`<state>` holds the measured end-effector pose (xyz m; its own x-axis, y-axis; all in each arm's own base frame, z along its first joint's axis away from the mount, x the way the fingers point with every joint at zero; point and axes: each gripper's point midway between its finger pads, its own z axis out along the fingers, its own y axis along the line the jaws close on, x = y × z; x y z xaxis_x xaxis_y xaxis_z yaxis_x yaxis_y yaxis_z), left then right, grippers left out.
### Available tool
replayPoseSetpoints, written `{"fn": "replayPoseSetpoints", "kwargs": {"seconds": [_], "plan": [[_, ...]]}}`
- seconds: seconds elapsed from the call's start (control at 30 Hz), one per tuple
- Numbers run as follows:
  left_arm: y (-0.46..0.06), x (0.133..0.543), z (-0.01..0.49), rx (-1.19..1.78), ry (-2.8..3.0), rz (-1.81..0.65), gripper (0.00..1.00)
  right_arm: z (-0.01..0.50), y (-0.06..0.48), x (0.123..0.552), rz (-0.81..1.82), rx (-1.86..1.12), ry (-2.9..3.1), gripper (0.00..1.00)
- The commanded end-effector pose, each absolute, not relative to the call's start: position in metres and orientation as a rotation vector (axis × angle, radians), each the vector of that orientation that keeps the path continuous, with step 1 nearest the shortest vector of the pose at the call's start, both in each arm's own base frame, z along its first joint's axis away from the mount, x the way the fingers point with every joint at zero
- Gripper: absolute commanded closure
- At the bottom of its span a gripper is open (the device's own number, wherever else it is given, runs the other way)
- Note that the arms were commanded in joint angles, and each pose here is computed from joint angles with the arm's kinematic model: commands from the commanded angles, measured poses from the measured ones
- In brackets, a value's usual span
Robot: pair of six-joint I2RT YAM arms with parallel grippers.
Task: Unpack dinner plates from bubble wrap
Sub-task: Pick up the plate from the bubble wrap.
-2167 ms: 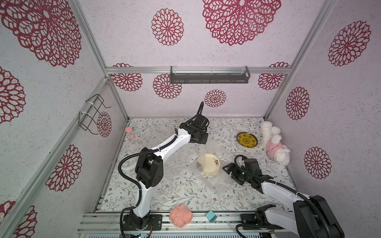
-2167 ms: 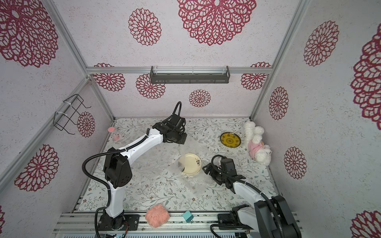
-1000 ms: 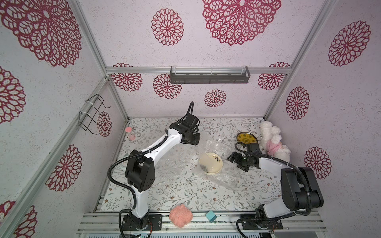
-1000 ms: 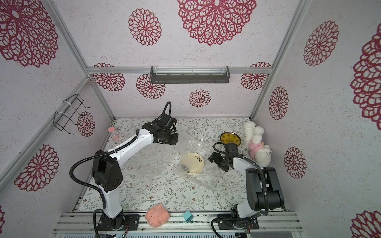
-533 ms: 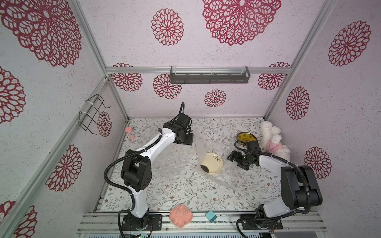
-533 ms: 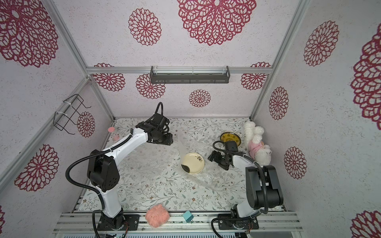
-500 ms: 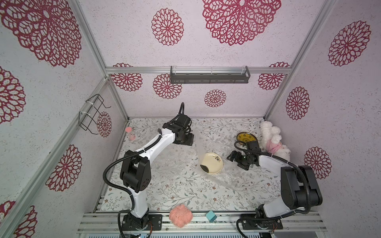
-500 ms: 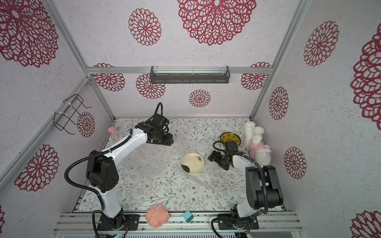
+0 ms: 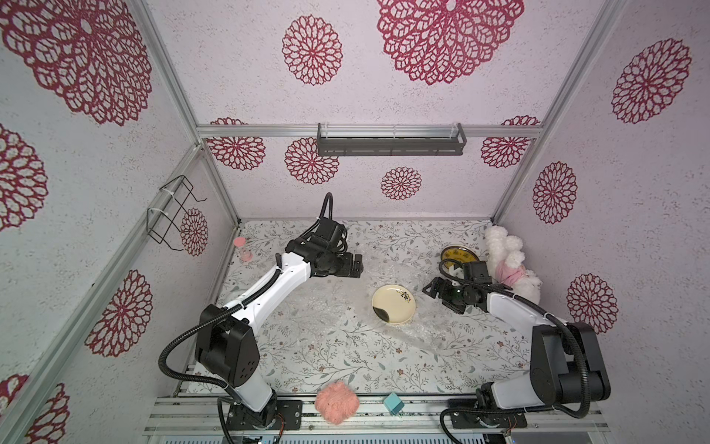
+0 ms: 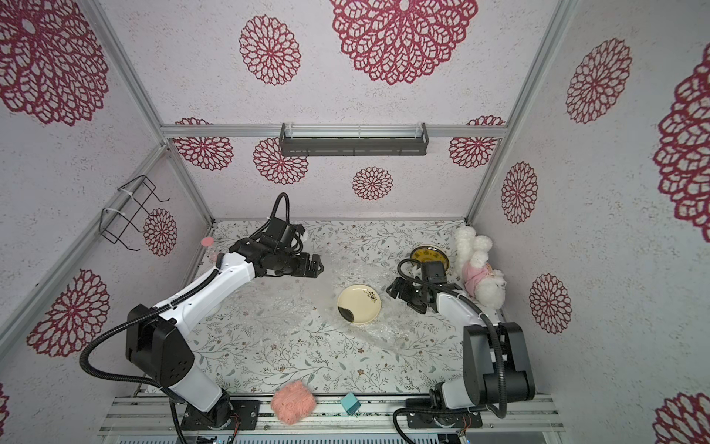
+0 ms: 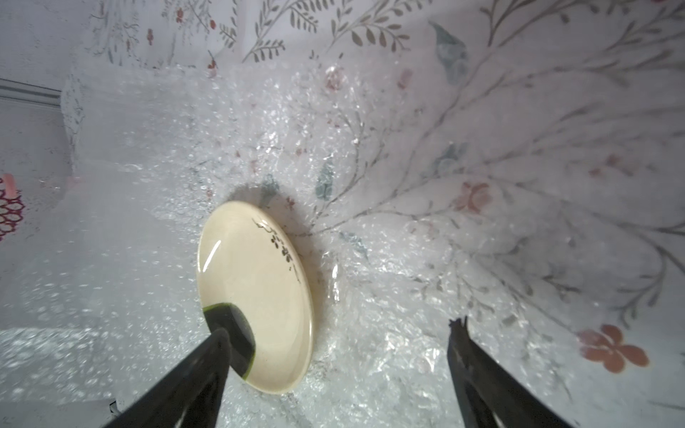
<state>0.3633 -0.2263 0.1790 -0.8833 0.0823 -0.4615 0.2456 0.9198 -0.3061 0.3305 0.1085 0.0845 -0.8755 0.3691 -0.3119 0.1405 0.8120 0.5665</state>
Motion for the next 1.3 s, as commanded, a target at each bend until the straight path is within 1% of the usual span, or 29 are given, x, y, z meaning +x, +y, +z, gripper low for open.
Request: {"fn": "replayPoseSetpoints", "kwargs": {"seconds": [0.0,0.13,0.3,0.37,0.6,0.93,1.03,1.1,1.27], "plan": [[-0.233,0.364,0.185,0.206,2.588,-0.571,0.03,0.101,0.12,0.326,0.852,0.352,2.534,0.06],[-0.235,0.361,0.177,0.177,2.585,-0.602,0.02,0.102,0.13,0.321,0.882,0.335,2.511,0.01],[-0.233,0.355,0.163,0.155,2.601,-0.606,0.03,0.092,0.148,0.312,0.944,0.306,2.514,0.01],[-0.23,0.354,0.157,0.151,2.611,-0.59,0.03,0.09,0.153,0.31,0.966,0.309,2.506,0.03],[-0.231,0.354,0.149,0.112,2.611,-0.602,0.03,0.083,0.156,0.302,1.002,0.333,2.489,0.12],[-0.229,0.353,0.148,0.018,2.567,-0.648,0.03,0.077,0.167,0.301,1.06,0.335,2.453,0.32],[-0.23,0.353,0.15,0.007,2.555,-0.665,0.03,0.074,0.169,0.302,1.067,0.349,2.448,0.35],[-0.23,0.354,0.151,0.005,2.55,-0.67,0.03,0.073,0.172,0.302,1.075,0.347,2.445,0.38],[-0.231,0.354,0.153,0.003,2.545,-0.676,0.03,0.068,0.177,0.304,1.082,0.365,2.438,0.4]]}}
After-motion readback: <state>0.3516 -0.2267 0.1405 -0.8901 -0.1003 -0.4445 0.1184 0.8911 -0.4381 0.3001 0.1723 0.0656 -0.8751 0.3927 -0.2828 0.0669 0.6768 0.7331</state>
